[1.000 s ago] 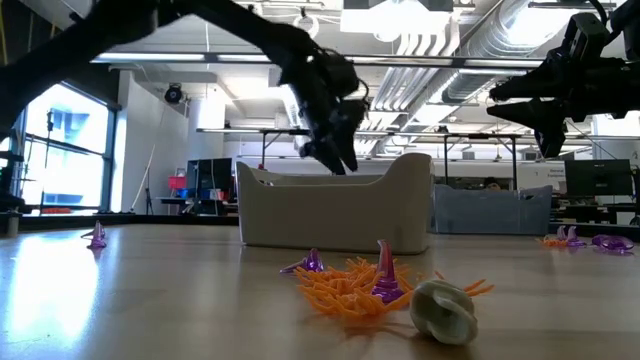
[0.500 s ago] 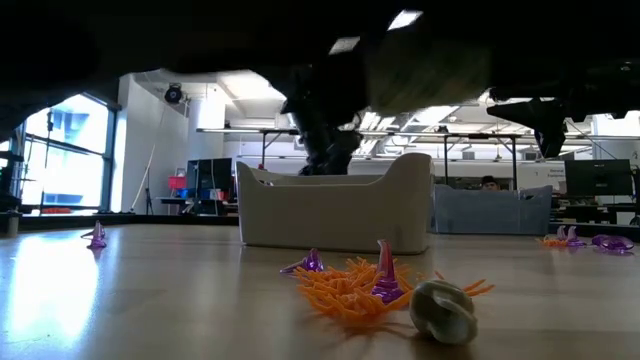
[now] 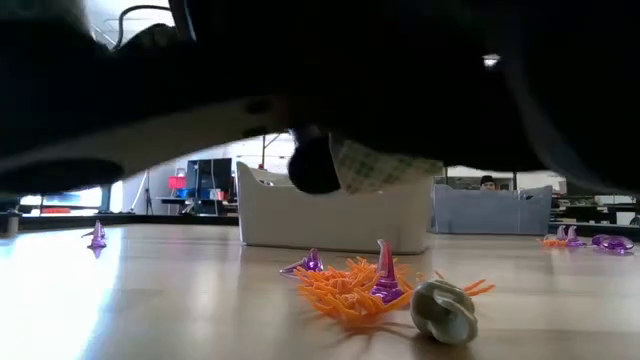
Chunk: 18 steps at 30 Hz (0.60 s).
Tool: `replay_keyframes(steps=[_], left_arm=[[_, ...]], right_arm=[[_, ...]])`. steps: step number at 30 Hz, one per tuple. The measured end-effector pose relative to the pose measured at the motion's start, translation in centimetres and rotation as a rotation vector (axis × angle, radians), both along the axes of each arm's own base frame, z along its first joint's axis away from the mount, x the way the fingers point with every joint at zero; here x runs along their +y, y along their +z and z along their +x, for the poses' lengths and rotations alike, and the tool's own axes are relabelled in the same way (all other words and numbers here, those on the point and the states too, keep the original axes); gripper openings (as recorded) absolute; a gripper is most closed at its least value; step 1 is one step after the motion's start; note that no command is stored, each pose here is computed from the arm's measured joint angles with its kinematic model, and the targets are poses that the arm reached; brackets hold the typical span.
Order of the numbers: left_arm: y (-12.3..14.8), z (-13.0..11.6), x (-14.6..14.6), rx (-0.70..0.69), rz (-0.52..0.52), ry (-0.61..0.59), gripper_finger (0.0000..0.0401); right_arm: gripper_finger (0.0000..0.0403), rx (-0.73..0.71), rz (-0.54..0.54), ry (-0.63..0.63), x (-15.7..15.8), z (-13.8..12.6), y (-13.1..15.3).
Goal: Sort Halloween decoration
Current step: Put the violet witch hat toy into the black bin
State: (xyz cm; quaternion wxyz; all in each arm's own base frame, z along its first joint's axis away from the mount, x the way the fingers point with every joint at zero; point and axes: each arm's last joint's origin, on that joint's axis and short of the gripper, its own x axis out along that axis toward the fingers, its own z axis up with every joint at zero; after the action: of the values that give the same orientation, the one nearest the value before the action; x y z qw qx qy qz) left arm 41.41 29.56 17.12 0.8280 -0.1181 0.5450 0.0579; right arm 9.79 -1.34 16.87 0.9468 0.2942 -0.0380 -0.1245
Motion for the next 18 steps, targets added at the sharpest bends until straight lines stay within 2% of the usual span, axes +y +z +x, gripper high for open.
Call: replay_keyframes(steps=[8,18], left_arm=[[-1.9,0.4,0.1,-0.026,-0.080,-0.037,0.0179],[-1.5,0.2,1.9,-0.120,-0.054,0.001,0.0179]], right_arm=[[0.0126,0.000,0.000,0.000,0.0,0.0,0.0],[0.0126,0.000,0.000,0.000,0.0,0.0,0.0]])
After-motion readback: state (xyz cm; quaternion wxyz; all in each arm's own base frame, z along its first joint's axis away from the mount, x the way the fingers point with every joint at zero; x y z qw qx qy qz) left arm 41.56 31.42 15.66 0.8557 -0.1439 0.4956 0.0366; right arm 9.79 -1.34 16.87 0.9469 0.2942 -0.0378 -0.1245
